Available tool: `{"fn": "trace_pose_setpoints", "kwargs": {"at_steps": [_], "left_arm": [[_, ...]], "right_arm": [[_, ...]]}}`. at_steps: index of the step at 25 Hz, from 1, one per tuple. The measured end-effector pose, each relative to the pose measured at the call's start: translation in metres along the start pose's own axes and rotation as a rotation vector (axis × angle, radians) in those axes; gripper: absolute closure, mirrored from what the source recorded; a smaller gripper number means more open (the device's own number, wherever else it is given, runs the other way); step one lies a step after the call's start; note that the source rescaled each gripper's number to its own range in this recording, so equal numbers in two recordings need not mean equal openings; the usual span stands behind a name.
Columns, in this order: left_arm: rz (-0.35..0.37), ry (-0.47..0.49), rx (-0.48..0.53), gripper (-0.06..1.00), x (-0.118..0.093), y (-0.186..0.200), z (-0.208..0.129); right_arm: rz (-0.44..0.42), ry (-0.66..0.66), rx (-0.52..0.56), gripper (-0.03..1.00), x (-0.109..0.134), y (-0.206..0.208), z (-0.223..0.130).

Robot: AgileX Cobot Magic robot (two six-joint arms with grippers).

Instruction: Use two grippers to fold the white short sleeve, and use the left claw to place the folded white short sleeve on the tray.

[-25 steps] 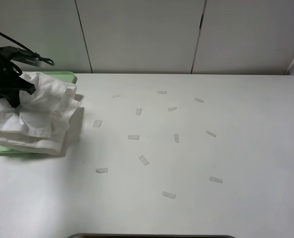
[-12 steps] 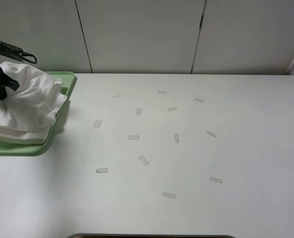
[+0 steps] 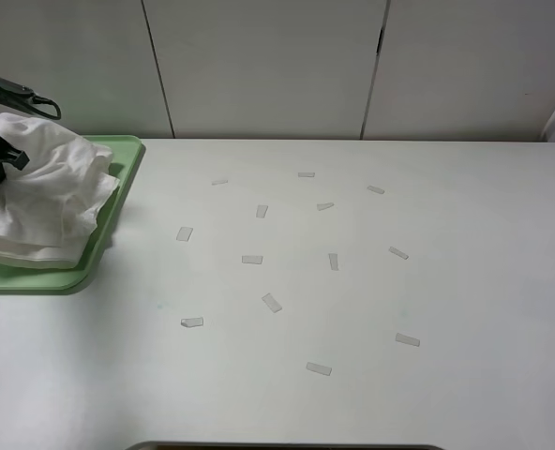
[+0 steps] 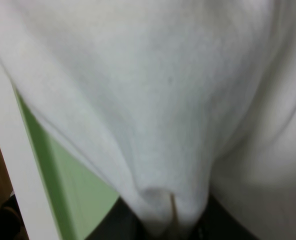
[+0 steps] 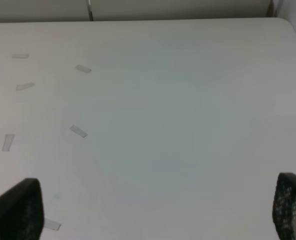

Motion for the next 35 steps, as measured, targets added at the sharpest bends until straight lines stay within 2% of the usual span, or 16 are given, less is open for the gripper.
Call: {"fn": "trace_pose_setpoints", "kwargs": {"at_steps": [8, 10, 12, 13, 16, 19, 26, 28, 30, 33, 35], "left_arm": [[0.028, -0.019, -0.042, 0.80, 0.005, 0.000, 0.005], [0.041, -0.022, -0.060, 0.59, 0.007, 0.000, 0.008], [0.056, -0.022, -0.086, 0.25, 0.009, 0.001, 0.012], [0.065, -0.022, -0.101, 0.13, 0.011, 0.001, 0.014], [0.088, -0.022, -0.138, 0.00, 0.014, 0.002, 0.020], [0.109, -0.022, -0.172, -0.04, 0.017, 0.003, 0.025], [0.116, -0.009, -0.189, -0.05, 0.018, 0.004, 0.028], [0.097, 0.008, -0.160, -0.05, 0.016, 0.003, 0.024], [0.054, 0.081, -0.079, -0.05, 0.016, 0.012, 0.015], [0.038, 0.163, -0.025, -0.05, 0.019, 0.035, 0.008], [0.037, 0.180, -0.018, -0.05, 0.020, 0.043, 0.006]], "right_arm": [[0.000, 0.000, 0.000, -0.03, 0.000, 0.000, 0.000], [0.000, 0.000, 0.000, -0.03, 0.000, 0.000, 0.000], [0.000, 0.000, 0.000, -0.03, 0.000, 0.000, 0.000], [0.000, 0.000, 0.000, -0.03, 0.000, 0.000, 0.000], [0.000, 0.000, 0.000, -0.03, 0.000, 0.000, 0.000], [0.000, 0.000, 0.000, -0.03, 0.000, 0.000, 0.000], [0.000, 0.000, 0.000, -0.03, 0.000, 0.000, 0.000], [0.000, 0.000, -0.001, -0.03, 0.000, 0.000, 0.000], [0.000, 0.000, -0.001, -0.03, 0.000, 0.000, 0.000], [0.000, 0.000, -0.001, -0.03, 0.000, 0.000, 0.000], [0.000, 0.000, -0.001, -0.03, 0.000, 0.000, 0.000]]}}
Point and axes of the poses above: a point on each arm's last joint axis where the gripper is mounted, y pointing back along that axis away from the gripper, x along the wrist's bending axis when the last joint is at zero, z = x × y, the point moved 6 cm from there along -y, pointing out along that axis toward the gripper, and after that the axes turned 13 degrees about -y, right-handed, at the moved point
